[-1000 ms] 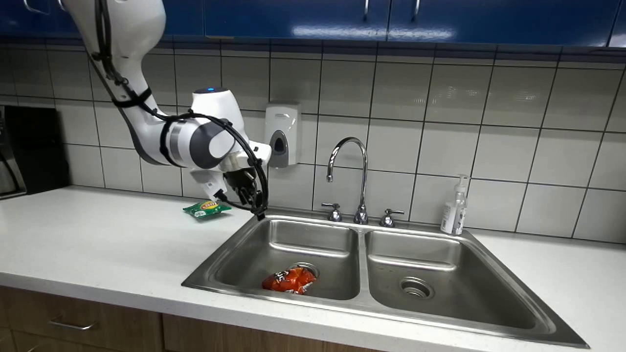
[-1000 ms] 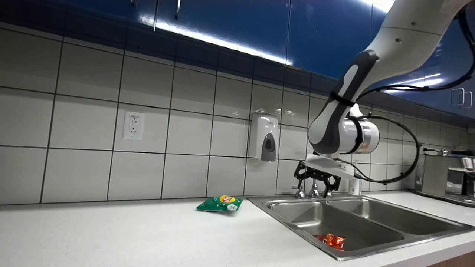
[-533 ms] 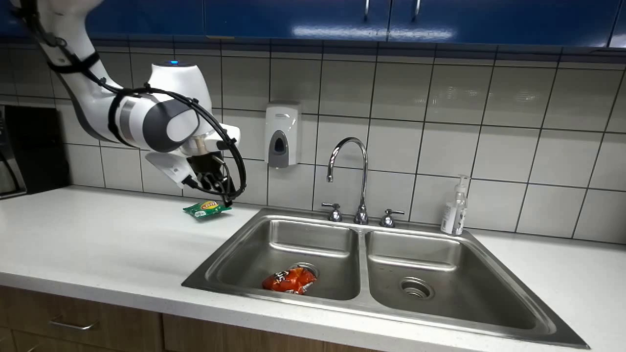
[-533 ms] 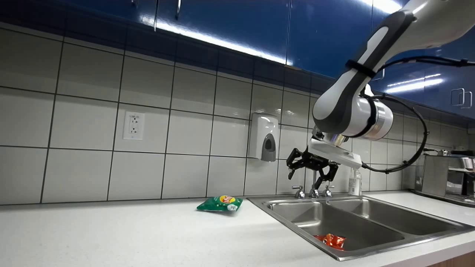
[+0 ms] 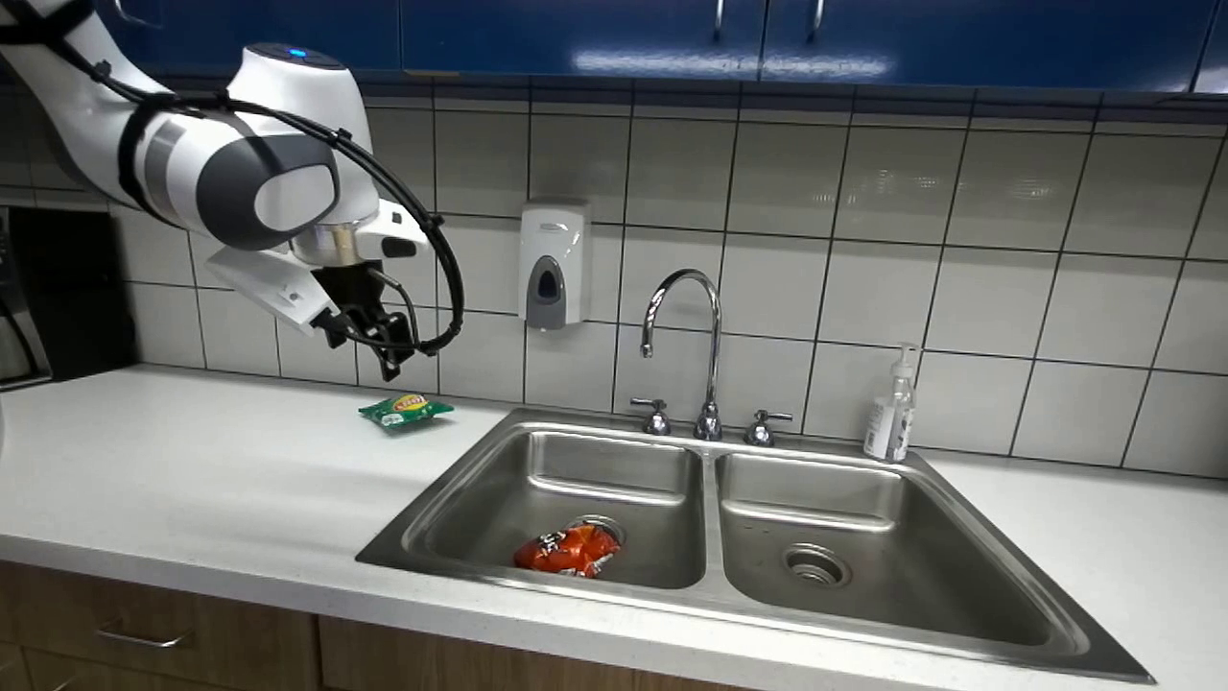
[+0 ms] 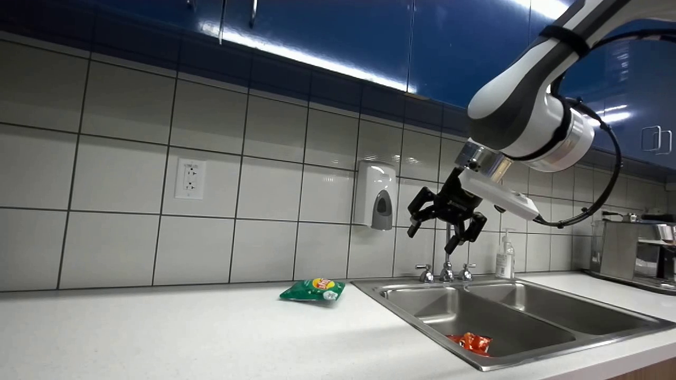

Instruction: Pick up the orange pack of snacks and put it in the sink

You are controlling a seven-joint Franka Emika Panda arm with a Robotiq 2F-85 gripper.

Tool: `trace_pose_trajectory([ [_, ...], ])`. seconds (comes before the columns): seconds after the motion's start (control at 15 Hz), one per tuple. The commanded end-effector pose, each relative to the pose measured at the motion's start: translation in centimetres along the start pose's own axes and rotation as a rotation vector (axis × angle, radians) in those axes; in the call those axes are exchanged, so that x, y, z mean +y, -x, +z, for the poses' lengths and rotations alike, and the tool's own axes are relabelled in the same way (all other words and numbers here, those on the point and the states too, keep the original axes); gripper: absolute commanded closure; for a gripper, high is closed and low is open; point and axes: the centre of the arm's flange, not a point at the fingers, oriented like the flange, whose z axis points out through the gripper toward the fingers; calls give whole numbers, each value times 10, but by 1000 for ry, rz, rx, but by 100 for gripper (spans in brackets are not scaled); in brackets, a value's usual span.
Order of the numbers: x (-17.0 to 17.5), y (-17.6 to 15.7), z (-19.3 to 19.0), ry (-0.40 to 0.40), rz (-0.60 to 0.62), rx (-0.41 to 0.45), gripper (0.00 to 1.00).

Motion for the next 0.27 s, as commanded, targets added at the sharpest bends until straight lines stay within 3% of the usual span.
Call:
trace_pose_trajectory([
  [0.0,0,0,-1,0,7,2,0],
  [0.2,-1,2,6,11,7,-10,0],
])
